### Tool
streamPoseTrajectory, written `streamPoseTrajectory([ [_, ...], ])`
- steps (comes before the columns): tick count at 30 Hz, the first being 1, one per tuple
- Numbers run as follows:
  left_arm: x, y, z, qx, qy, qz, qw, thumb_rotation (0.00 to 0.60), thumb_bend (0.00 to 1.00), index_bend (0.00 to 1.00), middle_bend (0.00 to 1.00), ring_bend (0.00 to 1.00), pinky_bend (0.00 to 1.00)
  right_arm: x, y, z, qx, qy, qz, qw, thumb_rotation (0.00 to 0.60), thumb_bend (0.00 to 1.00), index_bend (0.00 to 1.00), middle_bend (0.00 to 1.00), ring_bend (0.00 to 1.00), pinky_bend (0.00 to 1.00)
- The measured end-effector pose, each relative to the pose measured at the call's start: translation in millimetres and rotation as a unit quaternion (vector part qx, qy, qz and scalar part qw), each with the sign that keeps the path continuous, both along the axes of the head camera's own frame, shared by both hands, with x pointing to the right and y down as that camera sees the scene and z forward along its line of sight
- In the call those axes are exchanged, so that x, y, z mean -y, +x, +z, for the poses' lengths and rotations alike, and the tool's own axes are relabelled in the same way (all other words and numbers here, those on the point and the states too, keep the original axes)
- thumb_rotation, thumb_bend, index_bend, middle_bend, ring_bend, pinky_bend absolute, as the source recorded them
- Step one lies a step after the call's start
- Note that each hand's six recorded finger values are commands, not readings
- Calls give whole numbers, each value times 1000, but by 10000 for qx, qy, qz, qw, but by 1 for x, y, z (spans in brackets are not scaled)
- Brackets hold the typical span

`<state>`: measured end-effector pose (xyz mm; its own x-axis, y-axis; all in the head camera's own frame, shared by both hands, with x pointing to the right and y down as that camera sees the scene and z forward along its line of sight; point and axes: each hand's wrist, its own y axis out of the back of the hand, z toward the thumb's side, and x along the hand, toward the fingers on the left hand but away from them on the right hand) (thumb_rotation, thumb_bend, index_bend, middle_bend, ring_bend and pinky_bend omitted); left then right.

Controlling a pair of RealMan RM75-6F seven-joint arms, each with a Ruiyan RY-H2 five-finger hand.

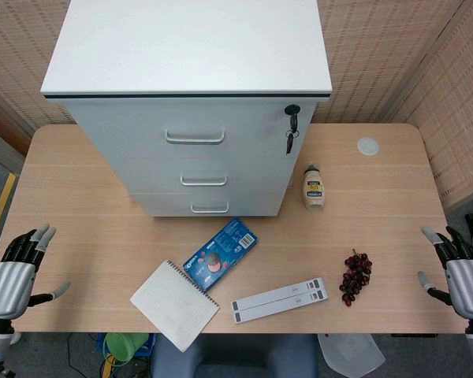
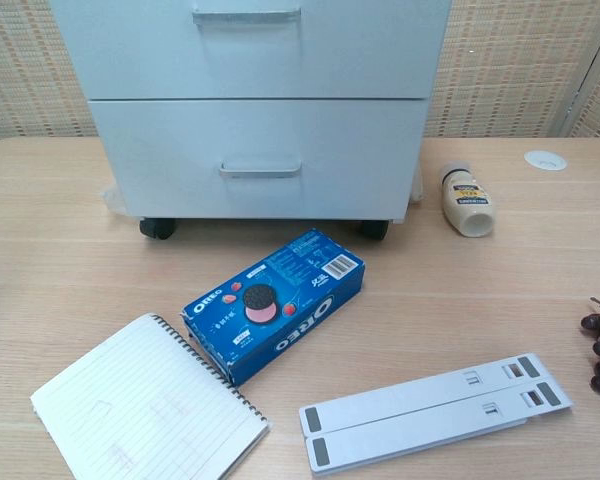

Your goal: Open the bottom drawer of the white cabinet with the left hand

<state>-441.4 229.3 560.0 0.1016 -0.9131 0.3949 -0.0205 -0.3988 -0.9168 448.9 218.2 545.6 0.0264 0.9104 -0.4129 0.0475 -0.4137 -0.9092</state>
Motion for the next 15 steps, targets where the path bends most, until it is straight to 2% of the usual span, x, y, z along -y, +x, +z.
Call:
streamPoseTrajectory([
  [8, 2, 2, -1, -24, 16, 85, 10000, 600, 52, 0, 53, 104, 129, 1, 0, -1, 6, 37, 6, 10000, 600, 261, 106, 215, 118, 201],
  [11, 4, 7, -2, -89, 52, 203, 9997, 600, 52, 10, 135, 188, 142, 2, 1, -2, 2, 93, 31, 10000, 600, 261, 106, 216, 118, 201],
  [13, 7, 12, -3, -203, 88, 320, 9992, 600, 52, 34, 192, 247, 200, 4, 2, -3, -4, 135, 48, 9999, 600, 261, 106, 216, 118, 201],
  [15, 12, 19, -3, -353, 104, 472, 9982, 600, 57, 56, 258, 318, 339, 6, 3, -4, -18, 166, 45, 9999, 600, 261, 106, 216, 118, 201],
])
